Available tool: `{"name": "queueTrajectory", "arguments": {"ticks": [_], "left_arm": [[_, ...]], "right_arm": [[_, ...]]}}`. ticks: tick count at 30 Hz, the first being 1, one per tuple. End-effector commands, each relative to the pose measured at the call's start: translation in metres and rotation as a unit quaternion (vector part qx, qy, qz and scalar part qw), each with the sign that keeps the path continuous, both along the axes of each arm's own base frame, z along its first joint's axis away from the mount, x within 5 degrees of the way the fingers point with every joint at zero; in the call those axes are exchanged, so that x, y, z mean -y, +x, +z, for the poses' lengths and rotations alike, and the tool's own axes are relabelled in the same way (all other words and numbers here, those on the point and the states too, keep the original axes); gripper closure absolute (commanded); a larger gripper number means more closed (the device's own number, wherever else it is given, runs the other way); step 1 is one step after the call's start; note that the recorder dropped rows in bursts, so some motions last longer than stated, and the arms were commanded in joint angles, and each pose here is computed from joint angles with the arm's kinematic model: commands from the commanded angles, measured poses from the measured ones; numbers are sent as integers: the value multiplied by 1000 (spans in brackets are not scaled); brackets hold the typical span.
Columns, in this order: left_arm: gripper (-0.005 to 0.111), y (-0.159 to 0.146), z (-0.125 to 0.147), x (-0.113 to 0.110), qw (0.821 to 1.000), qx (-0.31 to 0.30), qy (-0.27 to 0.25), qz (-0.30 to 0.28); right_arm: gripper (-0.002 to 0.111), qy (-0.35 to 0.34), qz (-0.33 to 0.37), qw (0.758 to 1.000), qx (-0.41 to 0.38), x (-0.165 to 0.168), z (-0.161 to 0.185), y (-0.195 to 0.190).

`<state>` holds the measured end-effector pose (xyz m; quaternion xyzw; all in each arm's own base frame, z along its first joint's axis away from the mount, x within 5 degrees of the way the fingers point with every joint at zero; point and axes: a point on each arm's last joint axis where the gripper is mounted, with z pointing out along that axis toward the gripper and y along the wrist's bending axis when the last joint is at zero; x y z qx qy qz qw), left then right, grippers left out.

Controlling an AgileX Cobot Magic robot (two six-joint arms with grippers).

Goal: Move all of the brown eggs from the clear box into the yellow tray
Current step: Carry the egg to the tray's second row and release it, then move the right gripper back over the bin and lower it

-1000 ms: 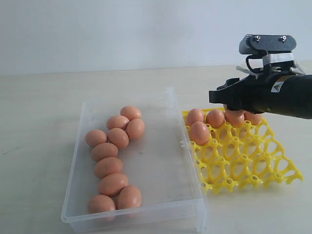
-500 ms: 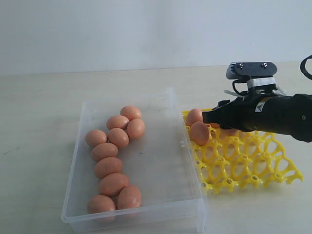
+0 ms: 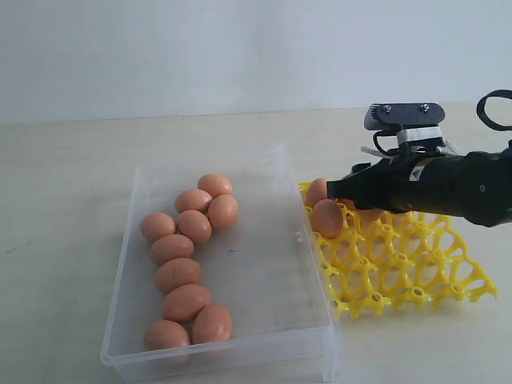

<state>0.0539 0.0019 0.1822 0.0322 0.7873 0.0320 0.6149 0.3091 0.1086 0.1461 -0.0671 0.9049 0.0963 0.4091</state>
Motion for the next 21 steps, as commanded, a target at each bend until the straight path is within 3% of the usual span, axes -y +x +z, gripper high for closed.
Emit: {"name": "queueTrajectory", "arguments": {"ticks": [1,21], "left_arm": [[107,0,3,0,1000,9,-2,-1],[107,0,3,0,1000,9,-2,-1]], "right_arm": [[108,2,1,1000,8,-2,8,8],[105,-12,6,999,-29,-3,-11,8]]}}
